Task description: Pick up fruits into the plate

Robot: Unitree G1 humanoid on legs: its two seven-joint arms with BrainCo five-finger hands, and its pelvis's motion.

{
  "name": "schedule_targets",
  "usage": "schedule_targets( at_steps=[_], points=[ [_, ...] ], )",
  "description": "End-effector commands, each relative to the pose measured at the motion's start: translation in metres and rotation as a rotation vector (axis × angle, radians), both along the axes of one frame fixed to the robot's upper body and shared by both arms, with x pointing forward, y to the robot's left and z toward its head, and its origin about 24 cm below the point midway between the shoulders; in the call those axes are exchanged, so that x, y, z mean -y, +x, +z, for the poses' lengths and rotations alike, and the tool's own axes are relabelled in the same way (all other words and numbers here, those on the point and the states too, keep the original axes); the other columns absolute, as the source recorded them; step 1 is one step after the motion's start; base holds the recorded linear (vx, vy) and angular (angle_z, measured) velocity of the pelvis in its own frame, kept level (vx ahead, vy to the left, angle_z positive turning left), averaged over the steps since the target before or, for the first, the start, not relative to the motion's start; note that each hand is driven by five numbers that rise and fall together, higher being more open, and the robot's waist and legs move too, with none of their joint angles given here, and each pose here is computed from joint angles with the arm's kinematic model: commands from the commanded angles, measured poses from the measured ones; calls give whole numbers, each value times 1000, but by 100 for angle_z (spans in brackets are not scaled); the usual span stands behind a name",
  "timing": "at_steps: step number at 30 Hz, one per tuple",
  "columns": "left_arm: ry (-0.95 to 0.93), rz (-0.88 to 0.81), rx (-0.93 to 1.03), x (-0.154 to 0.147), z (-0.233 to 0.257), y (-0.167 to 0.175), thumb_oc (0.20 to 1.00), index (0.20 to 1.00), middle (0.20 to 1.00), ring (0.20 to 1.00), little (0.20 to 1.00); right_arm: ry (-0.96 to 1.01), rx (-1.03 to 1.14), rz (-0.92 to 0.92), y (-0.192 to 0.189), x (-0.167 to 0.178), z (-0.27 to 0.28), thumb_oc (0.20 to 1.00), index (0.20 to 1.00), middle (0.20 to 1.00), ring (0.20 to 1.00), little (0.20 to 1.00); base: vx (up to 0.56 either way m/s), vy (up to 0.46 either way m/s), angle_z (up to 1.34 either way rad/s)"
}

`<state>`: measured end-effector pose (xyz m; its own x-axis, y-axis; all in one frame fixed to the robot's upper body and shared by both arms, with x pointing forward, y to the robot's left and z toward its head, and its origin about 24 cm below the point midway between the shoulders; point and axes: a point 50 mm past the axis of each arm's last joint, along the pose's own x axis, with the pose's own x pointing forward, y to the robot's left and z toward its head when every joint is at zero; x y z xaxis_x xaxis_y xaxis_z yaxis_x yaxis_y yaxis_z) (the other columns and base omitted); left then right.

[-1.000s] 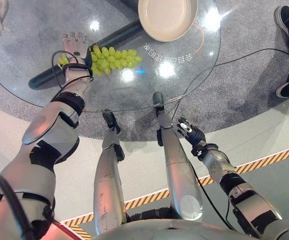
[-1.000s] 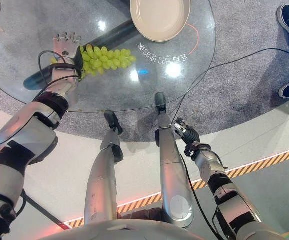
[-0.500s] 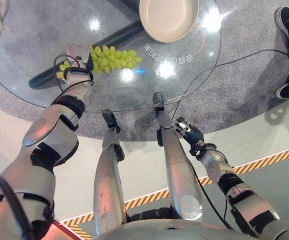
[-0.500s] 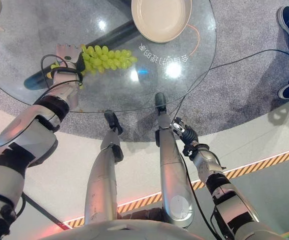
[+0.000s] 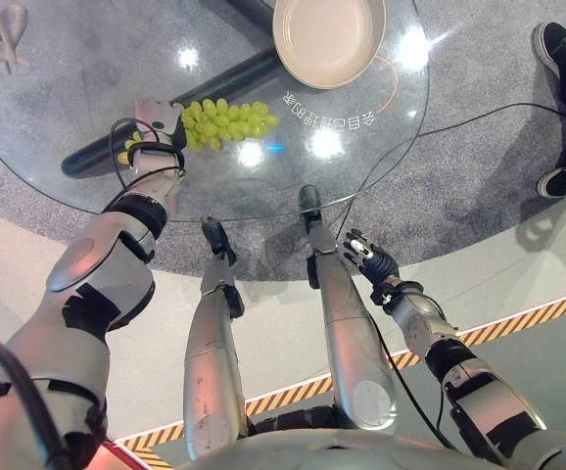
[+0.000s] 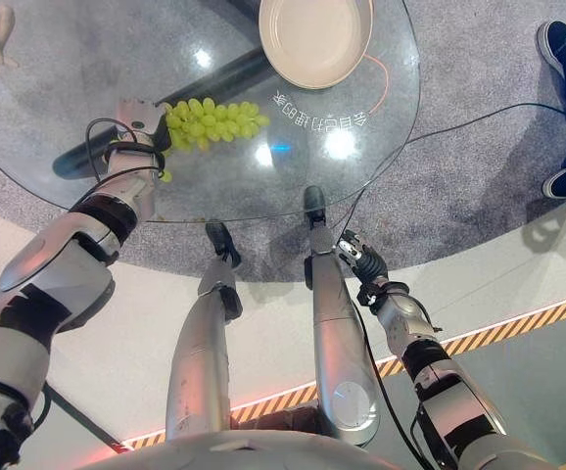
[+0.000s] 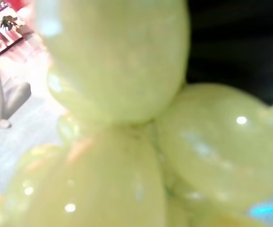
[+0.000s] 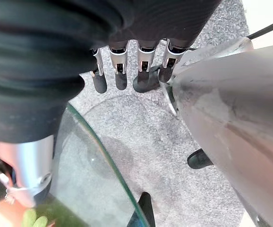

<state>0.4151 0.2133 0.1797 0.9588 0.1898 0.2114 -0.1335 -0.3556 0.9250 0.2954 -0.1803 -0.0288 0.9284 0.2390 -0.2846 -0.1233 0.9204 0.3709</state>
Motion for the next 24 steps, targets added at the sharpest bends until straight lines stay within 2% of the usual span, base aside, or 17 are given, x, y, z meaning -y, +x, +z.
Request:
schedule_targets(
  at_steps=[1, 8, 15, 24],
  points=[
    [-50, 69, 29, -21, -2, -5, 200, 200, 200, 200, 200, 43, -17, -11, -13, -4, -10, 1000, 1000, 1000, 1000, 1000, 0, 0, 0],
    [-118, 44, 55, -22, -3, -5, 200, 200, 200, 200, 200, 44, -24, -12, -15, -4, -12, 1000, 1000, 1000, 1000, 1000, 0, 0, 0],
    [-299, -24, 126, -21, -3, -7, 200, 200, 200, 200, 200, 41, -34, -15, -20, -3, -16, 1000, 1000, 1000, 1000, 1000, 5, 3, 2],
    [-417, -108, 188, -21, -6, -12, 200, 200, 200, 200, 200, 53, -30, -36, -24, -3, -18, 1000, 1000, 1000, 1000, 1000, 24, 5, 2]
  ],
)
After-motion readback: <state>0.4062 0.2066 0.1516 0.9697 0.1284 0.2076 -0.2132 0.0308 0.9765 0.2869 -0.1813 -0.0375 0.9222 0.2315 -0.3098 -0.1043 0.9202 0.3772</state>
